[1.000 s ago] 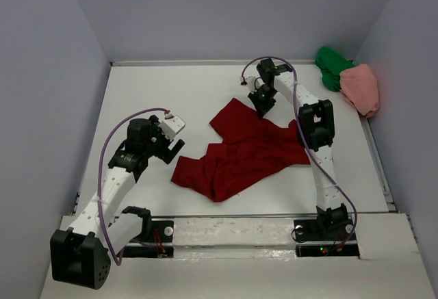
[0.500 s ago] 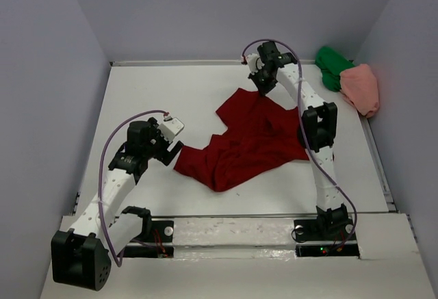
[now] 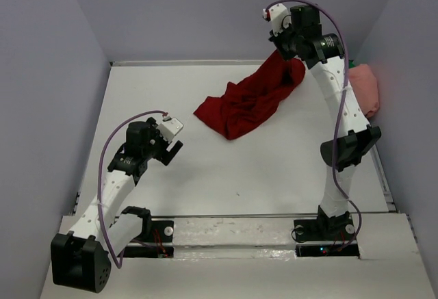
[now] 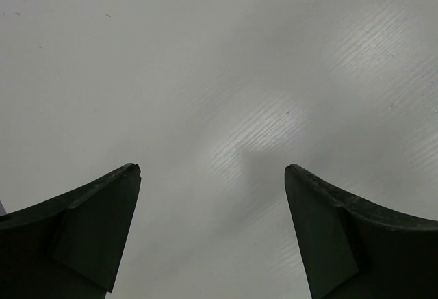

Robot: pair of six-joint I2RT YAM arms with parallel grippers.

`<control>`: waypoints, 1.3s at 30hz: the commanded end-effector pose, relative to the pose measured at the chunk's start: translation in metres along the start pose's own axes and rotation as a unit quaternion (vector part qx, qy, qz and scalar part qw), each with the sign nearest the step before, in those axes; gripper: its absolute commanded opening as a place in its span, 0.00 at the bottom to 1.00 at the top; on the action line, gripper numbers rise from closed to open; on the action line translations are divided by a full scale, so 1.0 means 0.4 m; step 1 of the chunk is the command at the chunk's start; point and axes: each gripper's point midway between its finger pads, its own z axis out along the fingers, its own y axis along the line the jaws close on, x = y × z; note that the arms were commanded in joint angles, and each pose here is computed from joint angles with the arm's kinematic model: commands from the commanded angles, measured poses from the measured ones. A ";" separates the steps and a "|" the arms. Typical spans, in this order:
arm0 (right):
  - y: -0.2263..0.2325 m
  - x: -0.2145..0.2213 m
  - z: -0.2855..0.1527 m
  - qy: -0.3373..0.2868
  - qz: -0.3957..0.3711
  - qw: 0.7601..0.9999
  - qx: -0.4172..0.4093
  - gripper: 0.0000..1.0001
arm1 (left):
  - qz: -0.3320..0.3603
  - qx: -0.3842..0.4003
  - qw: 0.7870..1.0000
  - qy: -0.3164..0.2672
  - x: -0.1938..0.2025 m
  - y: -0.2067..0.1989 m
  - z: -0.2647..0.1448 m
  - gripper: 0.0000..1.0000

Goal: Fold and stack the t-shirts
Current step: Flatten out the tshirt

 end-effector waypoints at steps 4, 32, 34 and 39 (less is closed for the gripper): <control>-0.056 -0.073 -0.116 -0.052 -0.008 0.997 0.049 0.00 | 0.001 -0.015 1.000 -0.016 -0.018 0.017 -0.010 0.99; 0.019 0.042 -0.403 -0.080 0.025 0.996 0.027 0.00 | -0.017 0.220 0.967 -0.129 -0.367 0.002 0.180 0.99; 0.027 -0.001 -0.445 -0.107 0.029 0.994 0.006 0.00 | -0.027 0.241 0.959 -0.145 -0.401 -0.005 0.191 0.99; 0.064 0.063 -0.415 -0.074 0.032 0.997 -0.013 0.00 | -0.037 0.289 0.946 -0.139 -0.419 -0.072 0.239 0.99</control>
